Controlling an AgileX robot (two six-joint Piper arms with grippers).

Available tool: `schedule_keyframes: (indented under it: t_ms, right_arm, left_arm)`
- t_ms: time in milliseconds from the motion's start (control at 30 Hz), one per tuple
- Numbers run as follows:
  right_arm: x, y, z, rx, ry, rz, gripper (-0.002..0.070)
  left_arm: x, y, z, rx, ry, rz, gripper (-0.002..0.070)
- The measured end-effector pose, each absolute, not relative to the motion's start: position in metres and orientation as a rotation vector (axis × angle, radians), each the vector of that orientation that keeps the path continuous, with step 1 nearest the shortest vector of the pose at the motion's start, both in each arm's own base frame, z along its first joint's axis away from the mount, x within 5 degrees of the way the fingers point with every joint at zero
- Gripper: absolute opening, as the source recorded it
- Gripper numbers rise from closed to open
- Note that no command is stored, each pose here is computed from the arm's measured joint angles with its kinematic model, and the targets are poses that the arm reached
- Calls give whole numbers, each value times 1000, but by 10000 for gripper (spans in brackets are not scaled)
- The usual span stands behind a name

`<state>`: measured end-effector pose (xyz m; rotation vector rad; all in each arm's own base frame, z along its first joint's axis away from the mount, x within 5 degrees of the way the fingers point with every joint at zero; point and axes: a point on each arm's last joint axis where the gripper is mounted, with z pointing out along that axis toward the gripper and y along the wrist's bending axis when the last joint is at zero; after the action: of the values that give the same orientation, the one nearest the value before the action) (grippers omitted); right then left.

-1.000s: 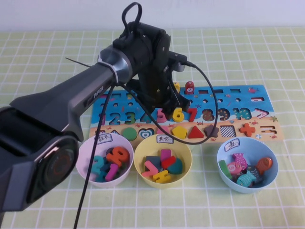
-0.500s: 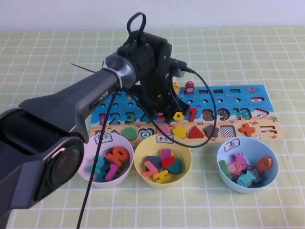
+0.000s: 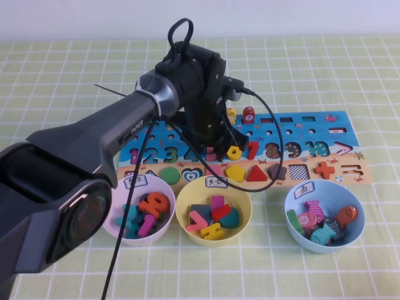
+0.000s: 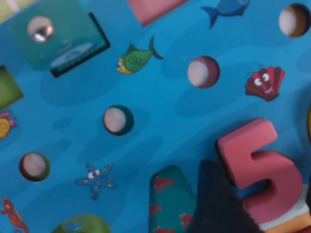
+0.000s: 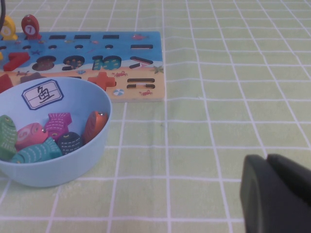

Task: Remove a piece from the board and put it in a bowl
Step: Pick up the "number 5"

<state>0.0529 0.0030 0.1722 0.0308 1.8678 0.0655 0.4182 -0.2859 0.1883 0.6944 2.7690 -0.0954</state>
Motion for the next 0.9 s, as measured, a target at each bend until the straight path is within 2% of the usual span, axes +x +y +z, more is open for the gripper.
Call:
schedule_keyframes:
  t_ms: [233, 900]
  right_arm:
    - [53, 3, 172, 31, 1868, 66, -17]
    - [53, 3, 172, 31, 1868, 66, -17]
  left_arm:
    - [419, -286, 187, 683, 2768, -83, 242]
    - [419, -285, 188, 679, 2766, -71, 235]
